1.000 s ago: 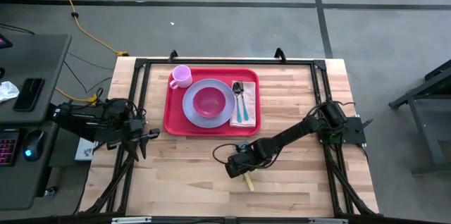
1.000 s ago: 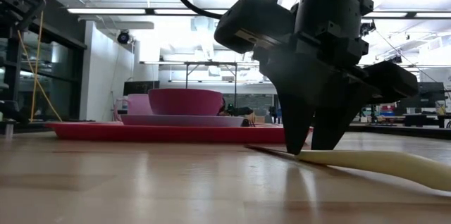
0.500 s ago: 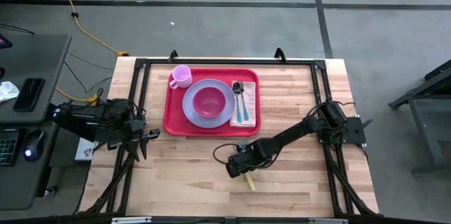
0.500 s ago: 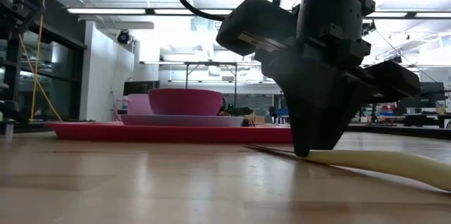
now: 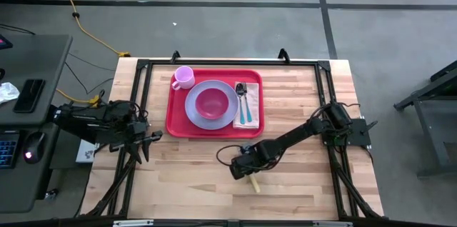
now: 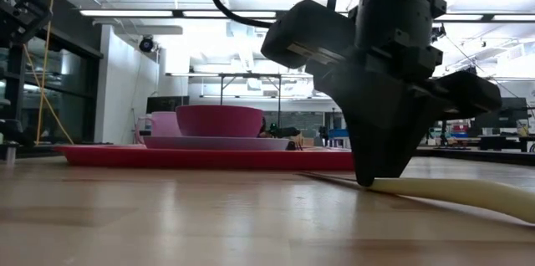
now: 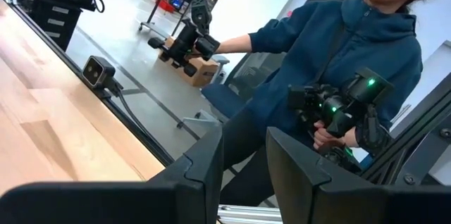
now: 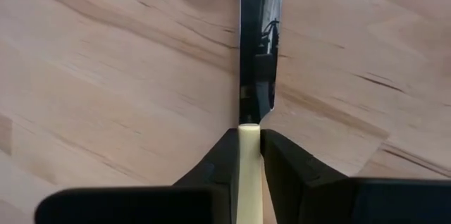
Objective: Set up tray
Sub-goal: Put the yellow knife on the white table napkin to the right of the blue fork
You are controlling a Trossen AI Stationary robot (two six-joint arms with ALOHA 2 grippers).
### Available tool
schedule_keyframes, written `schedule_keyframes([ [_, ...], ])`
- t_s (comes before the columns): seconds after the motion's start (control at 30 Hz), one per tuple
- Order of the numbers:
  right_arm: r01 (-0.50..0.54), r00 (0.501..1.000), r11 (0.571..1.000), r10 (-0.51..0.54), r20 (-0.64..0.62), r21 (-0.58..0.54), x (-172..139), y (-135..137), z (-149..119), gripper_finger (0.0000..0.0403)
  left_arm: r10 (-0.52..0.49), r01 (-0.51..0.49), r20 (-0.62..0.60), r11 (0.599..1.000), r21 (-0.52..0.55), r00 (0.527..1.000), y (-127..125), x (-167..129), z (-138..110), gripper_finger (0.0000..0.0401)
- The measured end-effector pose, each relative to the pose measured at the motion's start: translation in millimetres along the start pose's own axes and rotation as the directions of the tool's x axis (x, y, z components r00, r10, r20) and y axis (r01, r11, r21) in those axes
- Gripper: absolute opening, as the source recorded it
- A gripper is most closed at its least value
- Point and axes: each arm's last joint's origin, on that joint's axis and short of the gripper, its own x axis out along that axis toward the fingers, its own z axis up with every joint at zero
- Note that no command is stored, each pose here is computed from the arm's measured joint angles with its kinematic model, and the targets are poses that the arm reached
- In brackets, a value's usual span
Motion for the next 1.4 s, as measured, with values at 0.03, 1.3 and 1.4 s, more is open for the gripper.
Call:
schedule_keyframes([
  [0.03,0.007,1.000,1.000,-0.007,-0.002,0.000,0,-1,0,0.0042,0.000,0.000,0.000,1.000,0.000,1.000,0,0,0,0.0140],
  [1.3,0.227,0.974,0.973,-0.226,-0.014,0.036,-17,-26,-4,0.0024,0.000,0.000,0.001,1.000,-0.007,1.000,0,0,0,0.0140],
  [1.4,0.232,0.973,0.972,-0.232,-0.019,0.037,-19,-28,-4,0.0029,0.000,0.000,0.001,1.000,-0.006,1.000,0,0,0,0.0140],
])
